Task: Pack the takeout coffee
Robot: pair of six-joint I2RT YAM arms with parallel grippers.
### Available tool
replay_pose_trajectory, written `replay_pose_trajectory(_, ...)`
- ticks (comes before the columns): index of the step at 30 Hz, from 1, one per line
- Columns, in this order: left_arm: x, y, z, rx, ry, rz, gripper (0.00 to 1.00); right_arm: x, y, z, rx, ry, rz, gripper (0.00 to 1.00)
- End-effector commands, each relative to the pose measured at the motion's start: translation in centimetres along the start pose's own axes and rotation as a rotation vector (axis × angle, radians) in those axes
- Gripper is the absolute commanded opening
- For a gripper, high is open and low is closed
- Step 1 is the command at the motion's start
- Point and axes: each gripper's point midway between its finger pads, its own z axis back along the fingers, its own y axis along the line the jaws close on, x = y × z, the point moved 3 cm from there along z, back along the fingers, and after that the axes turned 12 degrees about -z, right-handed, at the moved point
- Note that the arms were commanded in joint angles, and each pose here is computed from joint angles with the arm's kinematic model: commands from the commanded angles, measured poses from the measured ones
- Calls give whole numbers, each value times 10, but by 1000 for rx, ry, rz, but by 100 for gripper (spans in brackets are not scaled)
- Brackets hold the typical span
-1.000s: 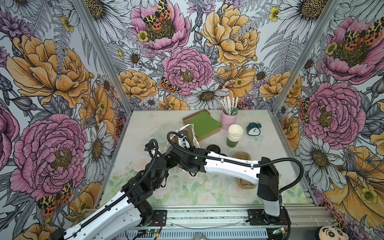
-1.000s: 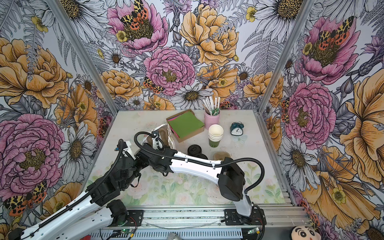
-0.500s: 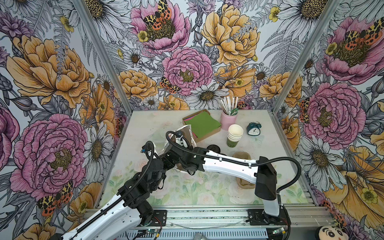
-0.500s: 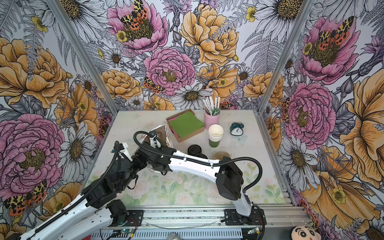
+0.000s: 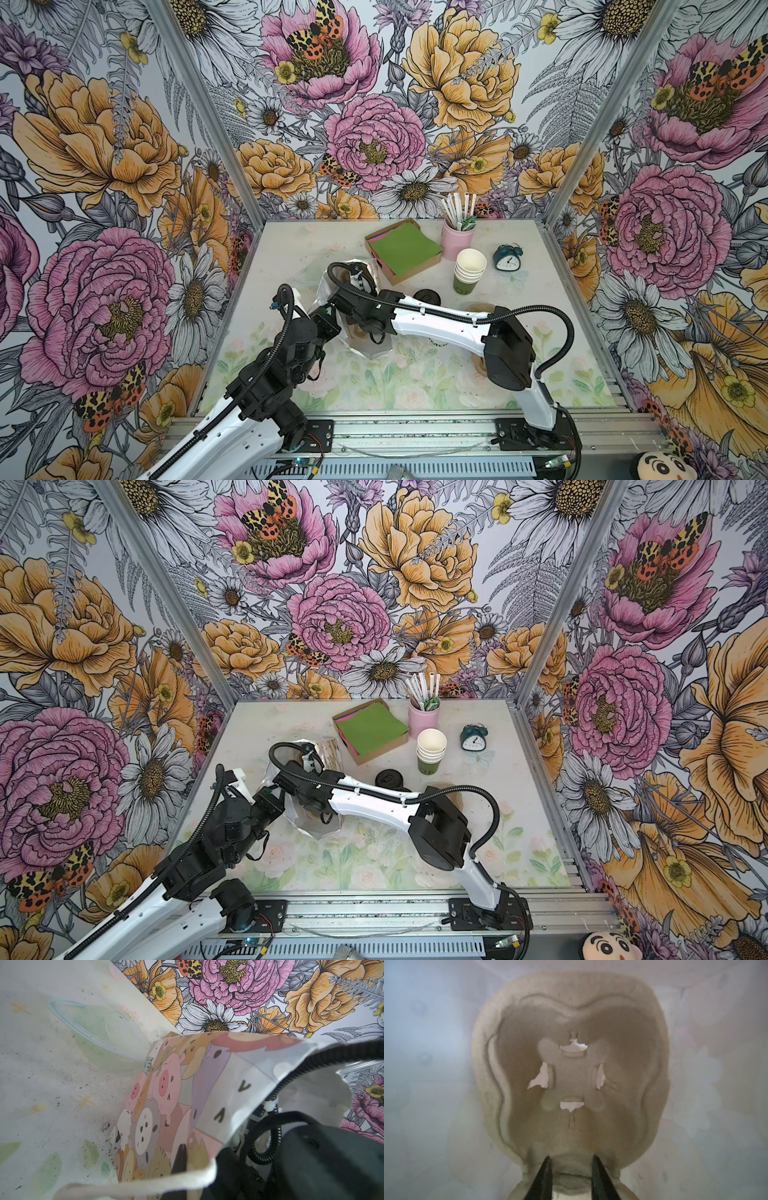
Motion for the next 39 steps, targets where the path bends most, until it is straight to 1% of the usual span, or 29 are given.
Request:
replay_pose_trajectory(1,5,-9,5,-35,26,16,0,9,0,-11,-22,-26,-10,10)
replay_pose_trajectory(8,5,-13,2,-43,48,12,0,13,1,-31,-45,-32,7,10)
replay_pose_trajectory(11,7,-15,2,-41,49,11,0,6,3,-41,-57,-15,40,10)
replay_pose_trajectory(16,9,-15,-2,-36,57,5,0,-6,0,-56,-61,33,51,11)
replay_pose_trajectory(21,9,-15,-5,-36,74,4,0,-13,-1,-68,-66,55,63,12)
replay_pose_trajectory(33,12,-20,-3,-53,77,8,0,-24,-7,-86,-80,98,68,19)
replay_pose_trajectory(39,8,-20,-5,-60,91,-3,0,-21,-7,-89,-57,120,52,20)
